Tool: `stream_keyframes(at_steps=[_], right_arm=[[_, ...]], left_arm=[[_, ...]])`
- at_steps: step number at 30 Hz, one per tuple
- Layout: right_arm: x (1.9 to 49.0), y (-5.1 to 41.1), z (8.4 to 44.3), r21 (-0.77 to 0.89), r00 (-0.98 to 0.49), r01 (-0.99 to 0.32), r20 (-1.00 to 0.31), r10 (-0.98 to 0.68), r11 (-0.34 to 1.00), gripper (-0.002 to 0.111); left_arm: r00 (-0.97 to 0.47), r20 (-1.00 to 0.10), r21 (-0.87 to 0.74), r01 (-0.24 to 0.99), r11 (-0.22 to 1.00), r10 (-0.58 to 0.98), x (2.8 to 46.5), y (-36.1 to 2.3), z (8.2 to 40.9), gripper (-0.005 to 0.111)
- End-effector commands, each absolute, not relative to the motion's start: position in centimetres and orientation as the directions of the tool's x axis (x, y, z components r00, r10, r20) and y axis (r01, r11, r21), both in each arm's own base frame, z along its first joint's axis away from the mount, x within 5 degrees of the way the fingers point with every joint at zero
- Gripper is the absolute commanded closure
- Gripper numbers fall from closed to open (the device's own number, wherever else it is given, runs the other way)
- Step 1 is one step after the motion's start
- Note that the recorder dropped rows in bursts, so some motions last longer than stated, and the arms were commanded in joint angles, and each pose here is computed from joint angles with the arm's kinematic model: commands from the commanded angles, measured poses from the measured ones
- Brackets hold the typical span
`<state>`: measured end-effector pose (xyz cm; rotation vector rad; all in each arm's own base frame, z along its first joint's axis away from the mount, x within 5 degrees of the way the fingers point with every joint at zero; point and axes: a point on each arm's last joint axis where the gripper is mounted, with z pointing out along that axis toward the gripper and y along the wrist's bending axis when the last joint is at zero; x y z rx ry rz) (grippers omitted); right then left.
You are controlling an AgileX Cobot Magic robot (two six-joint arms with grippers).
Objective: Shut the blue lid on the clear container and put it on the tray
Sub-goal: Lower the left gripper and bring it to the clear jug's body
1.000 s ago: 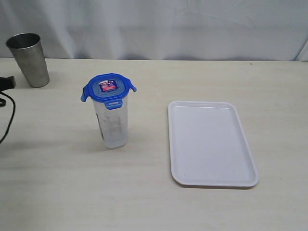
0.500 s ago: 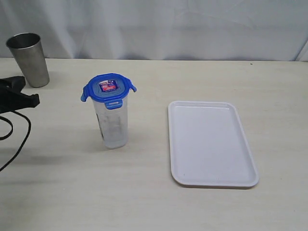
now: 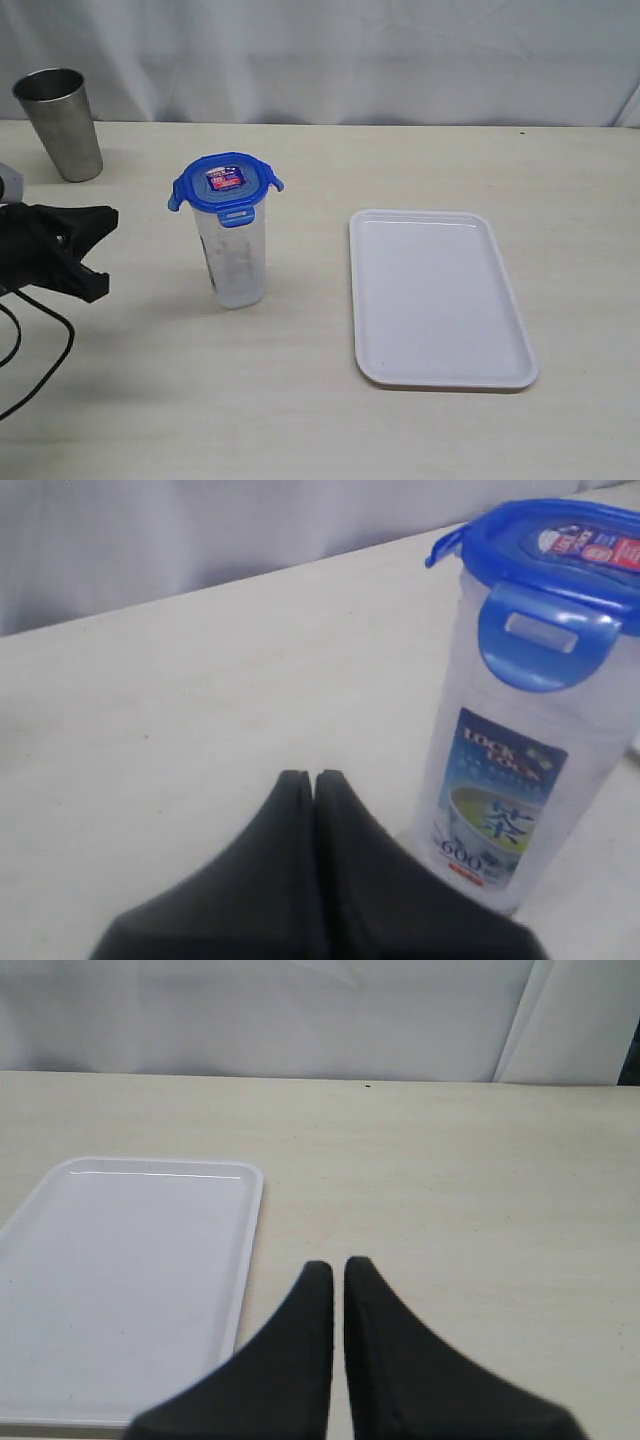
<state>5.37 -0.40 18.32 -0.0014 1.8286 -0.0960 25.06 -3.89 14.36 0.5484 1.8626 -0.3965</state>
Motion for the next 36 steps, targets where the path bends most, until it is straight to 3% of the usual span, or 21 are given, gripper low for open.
stream_keyframes(at_steps=[1, 5, 7, 10, 11, 12, 14, 23, 26, 36], right_arm=[[5.3, -0.4, 18.2, -0.066, -0.255, 0.048, -0.966, -0.052, 0.997, 0.104], [5.3, -0.4, 18.2, -0.066, -0.255, 0.048, -0.966, -0.052, 0.997, 0.104], [5.3, -0.4, 18.2, -0.066, -0.255, 0.048, -0.966, -0.052, 0.997, 0.104], [5.3, -0.4, 18.2, -0.066, -0.255, 0.048, -0.966, -0.052, 0.997, 0.104], [5.3, -0.4, 18.2, -0.066, -0.255, 0.048, -0.966, -0.052, 0.997, 0.104], [5.3, -0.4, 18.2, -0.066, -0.255, 0.048, -0.966, -0.052, 0.997, 0.104], [5.3, -0.4, 18.2, -0.066, -0.255, 0.048, -0.966, -0.052, 0.997, 0.104], [5.3, -0.4, 18.2, -0.066, -0.255, 0.048, -0.966, -0.052, 0.997, 0.104], [5.3, -0.4, 18.2, -0.066, -0.255, 0.048, -0.966, -0.052, 0.997, 0.104], [5.3, -0.4, 18.2, -0.066, -0.255, 0.048, -0.966, -0.052, 0.997, 0.104]], left_arm=[[-0.293, -0.924, 0.003, 0.635, 0.772, 0.245, 24.1, -4.5, 13.9, 0.107], [-0.296, -0.926, -0.028, 0.676, 0.736, 0.236, 23.7, -5.1, 13.9, 0.105], [-0.287, -0.927, -0.027, 0.690, 0.723, 0.240, 23.7, -5.5, 13.8, 0.097], [-0.253, -0.933, -0.002, 0.717, 0.697, 0.258, 23.7, -5.7, 13.2, 0.072], [-0.241, -0.937, 0.002, 0.720, 0.694, 0.253, 23.8, -5.7, 12.9, 0.061], [-0.203, -0.948, 0.018, 0.738, 0.674, 0.247, 23.9, -5.9, 12.5, 0.041], [-0.148, -0.966, 0.025, 0.762, 0.647, 0.211, 23.9, -6.3, 11.8, 0.023], [-0.131, -0.966, 0.009, 0.846, 0.533, 0.225, 26.9, -8.8, 8.9, 0.022], [-0.109, -0.954, 0.053, 0.858, 0.511, 0.280, 28.6, -9.7, 8.3, 0.022], [-0.077, -0.965, 0.055, 0.875, 0.480, 0.250, 30.9, -10.9, 7.2, 0.022]])
